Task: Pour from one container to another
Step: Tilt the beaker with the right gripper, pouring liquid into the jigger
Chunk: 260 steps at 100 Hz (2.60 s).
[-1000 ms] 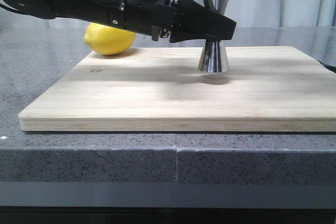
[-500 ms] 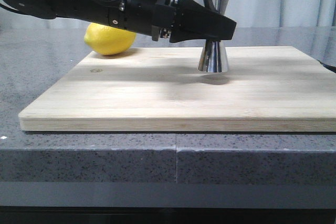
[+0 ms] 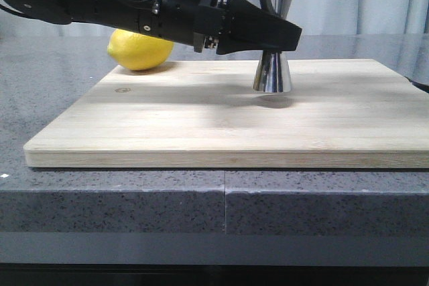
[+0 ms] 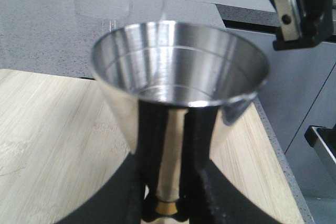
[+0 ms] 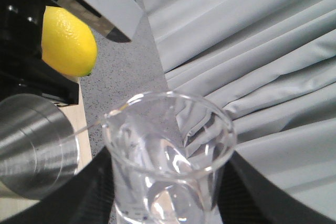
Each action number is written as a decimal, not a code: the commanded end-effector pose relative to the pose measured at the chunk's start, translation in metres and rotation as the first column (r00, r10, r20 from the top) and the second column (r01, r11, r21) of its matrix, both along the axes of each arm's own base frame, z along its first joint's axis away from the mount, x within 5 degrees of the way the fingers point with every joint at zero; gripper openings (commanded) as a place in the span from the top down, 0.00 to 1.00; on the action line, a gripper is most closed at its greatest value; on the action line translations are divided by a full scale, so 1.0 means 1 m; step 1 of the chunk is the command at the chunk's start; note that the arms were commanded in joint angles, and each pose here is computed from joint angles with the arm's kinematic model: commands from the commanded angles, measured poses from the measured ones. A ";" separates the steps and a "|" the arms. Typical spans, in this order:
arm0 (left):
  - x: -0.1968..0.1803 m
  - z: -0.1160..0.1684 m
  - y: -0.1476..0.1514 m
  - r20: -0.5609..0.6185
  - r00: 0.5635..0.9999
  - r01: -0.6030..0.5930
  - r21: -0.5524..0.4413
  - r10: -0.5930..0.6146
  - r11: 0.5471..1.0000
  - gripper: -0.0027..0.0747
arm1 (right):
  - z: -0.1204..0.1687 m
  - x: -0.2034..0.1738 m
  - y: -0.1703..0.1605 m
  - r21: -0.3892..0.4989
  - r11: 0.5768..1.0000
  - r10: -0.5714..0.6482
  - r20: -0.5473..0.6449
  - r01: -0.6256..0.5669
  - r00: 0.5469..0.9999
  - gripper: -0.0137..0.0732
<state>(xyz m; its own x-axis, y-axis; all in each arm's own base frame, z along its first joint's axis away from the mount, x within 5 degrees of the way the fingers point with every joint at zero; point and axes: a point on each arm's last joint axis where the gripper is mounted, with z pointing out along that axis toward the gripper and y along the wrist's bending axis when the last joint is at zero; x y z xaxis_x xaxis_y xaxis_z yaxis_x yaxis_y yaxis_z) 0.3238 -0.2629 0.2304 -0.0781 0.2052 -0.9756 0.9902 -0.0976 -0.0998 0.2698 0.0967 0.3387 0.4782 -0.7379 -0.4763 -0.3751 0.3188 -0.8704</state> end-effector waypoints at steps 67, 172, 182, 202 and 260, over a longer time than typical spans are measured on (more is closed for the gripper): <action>-0.009 0.044 -0.001 0.043 0.999 0.026 -0.125 -0.020 0.992 0.99 | 0.024 -0.006 0.000 -0.021 1.000 0.013 0.089 -0.011 0.996 0.51; -0.009 0.044 -0.001 0.043 0.999 0.026 -0.124 -0.021 0.992 0.99 | 0.022 -0.006 0.000 -0.080 0.997 0.030 0.100 -0.022 0.994 0.51; -0.009 0.044 -0.001 0.043 0.999 0.026 -0.124 -0.021 0.992 0.99 | 0.022 -0.006 0.000 -0.085 0.996 0.032 0.101 -0.023 0.994 0.51; -0.009 0.044 -0.001 0.043 0.999 0.026 -0.124 -0.021 0.992 0.99 | 0.021 -0.007 0.000 -0.105 0.994 0.039 0.105 -0.027 0.994 0.51; -0.009 0.044 -0.001 0.043 0.999 0.026 -0.124 -0.021 0.992 0.99 | 0.020 -0.007 0.000 -0.132 0.991 0.046 0.109 -0.031 0.993 0.51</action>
